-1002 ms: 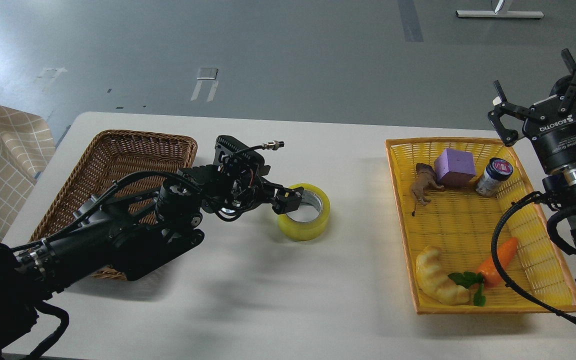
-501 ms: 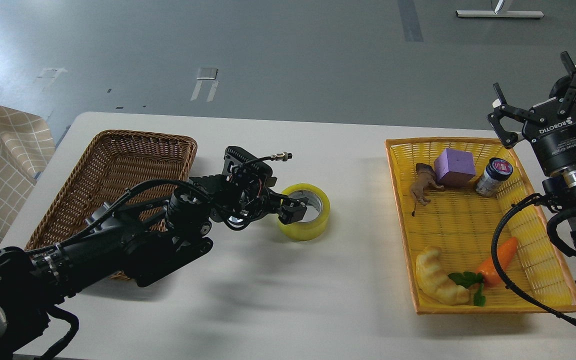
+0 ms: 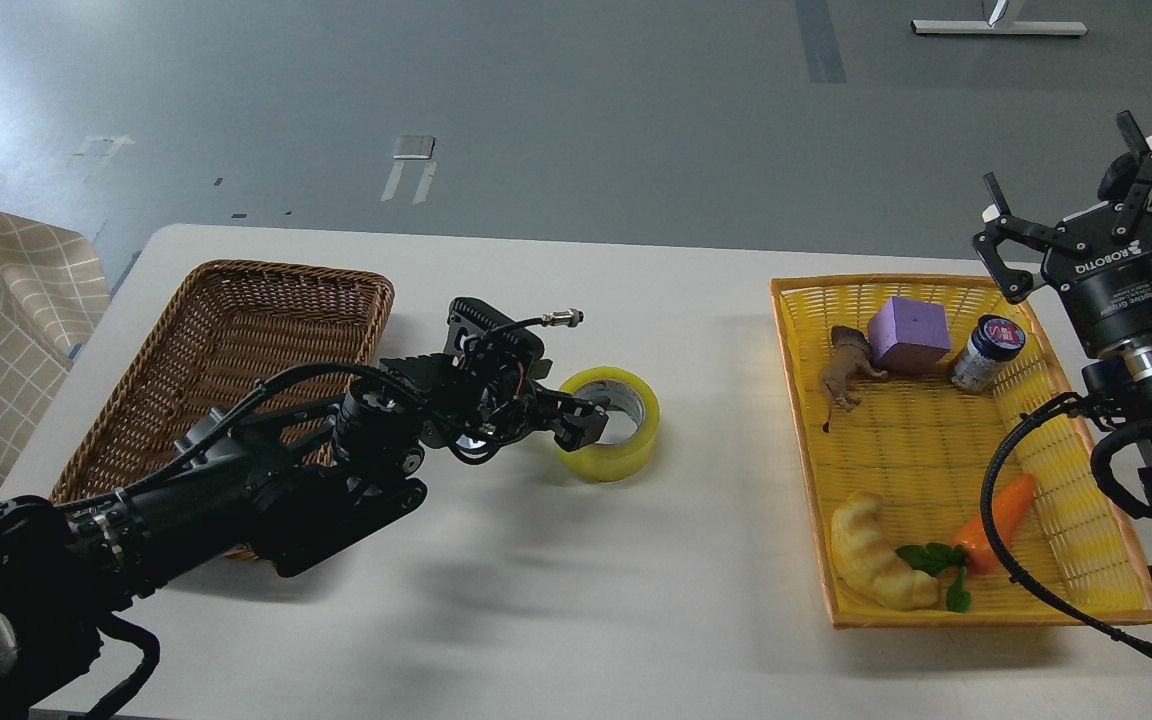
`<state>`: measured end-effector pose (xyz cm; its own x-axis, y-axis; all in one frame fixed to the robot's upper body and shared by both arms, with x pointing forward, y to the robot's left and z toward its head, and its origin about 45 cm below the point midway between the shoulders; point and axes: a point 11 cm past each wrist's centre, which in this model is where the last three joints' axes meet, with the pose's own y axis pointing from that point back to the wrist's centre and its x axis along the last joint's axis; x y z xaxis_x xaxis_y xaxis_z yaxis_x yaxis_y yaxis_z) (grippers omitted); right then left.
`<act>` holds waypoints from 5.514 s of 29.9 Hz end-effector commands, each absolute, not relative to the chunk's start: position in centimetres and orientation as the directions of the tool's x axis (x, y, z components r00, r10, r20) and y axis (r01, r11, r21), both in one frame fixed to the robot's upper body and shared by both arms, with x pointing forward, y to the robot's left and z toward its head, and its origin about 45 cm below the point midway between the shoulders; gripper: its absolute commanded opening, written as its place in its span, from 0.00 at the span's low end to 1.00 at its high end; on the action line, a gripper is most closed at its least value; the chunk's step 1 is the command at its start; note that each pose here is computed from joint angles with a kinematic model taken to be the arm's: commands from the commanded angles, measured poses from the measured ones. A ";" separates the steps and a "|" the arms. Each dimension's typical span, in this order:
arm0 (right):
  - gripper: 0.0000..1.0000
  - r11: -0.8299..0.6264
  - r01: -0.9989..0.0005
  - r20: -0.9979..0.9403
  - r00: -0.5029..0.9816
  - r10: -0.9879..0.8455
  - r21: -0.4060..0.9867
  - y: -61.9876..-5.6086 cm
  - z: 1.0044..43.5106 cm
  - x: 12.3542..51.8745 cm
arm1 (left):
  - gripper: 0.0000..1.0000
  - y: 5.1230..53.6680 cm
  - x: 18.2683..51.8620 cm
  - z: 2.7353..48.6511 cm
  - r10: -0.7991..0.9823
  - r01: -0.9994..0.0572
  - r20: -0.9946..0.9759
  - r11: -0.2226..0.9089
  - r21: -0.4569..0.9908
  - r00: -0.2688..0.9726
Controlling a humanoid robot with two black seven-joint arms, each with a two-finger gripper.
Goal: Place and transfer tape with both arms
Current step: 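Close the left gripper on the tape roll's rim, then lift the tape roll and carry it over the wicker basket, then lower the tape roll into the basket and open the left gripper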
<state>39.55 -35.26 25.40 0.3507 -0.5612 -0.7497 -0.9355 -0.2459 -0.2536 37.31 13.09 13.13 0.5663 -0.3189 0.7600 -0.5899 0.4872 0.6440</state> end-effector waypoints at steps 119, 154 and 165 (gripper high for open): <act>1.00 -0.238 -0.944 -0.783 0.322 -0.532 -0.227 -34.3 23.4 38.9 | 0.00 46.3 32.6 17.9 -0.191 -0.582 0.591 0.108 0.806 0.784; 1.00 -0.234 -0.948 -0.786 0.311 -0.535 -0.216 -34.6 22.9 38.6 | 0.49 44.0 33.4 17.0 -0.089 -0.580 0.601 0.179 0.794 0.795; 1.00 -0.232 -0.950 -0.788 0.306 -0.534 -0.211 -34.6 22.7 38.5 | 0.87 43.9 33.9 17.9 -0.022 -0.610 0.625 0.196 0.768 0.780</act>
